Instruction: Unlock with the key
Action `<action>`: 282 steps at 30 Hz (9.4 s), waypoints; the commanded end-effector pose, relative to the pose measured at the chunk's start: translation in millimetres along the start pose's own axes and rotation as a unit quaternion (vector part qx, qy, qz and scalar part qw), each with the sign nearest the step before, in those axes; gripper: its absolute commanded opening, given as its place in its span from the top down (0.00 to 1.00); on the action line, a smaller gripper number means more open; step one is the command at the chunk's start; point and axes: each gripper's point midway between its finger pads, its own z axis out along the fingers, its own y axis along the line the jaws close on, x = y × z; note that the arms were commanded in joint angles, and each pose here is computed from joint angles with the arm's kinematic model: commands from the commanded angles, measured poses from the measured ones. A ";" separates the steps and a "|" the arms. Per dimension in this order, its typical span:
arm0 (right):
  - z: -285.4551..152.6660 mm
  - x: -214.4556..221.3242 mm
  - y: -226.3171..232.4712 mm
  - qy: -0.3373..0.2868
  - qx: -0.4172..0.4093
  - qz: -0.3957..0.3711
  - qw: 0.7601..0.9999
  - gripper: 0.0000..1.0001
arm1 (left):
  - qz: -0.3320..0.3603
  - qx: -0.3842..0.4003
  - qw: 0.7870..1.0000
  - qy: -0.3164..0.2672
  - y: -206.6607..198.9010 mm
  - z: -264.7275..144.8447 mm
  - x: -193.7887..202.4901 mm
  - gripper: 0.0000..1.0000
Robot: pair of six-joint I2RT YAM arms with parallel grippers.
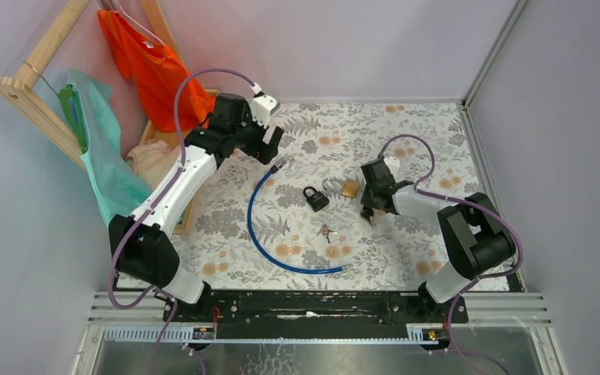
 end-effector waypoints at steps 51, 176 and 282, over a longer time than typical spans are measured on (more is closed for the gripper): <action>-64.1 61.1 -13.1 0.069 -0.097 0.015 0.993 1.00 | 0.000 0.076 0.995 -0.064 -24.1 -20.5 -32.2 0.00; -293.9 -52.3 182.0 -0.068 -0.653 0.114 0.746 1.00 | -0.258 0.523 0.812 -0.013 -212.9 -83.1 -6.5 0.90; -397.0 -70.1 163.5 -0.075 -0.743 -0.063 0.662 1.00 | 0.851 -0.354 0.261 -0.286 -206.3 -191.1 -133.4 0.93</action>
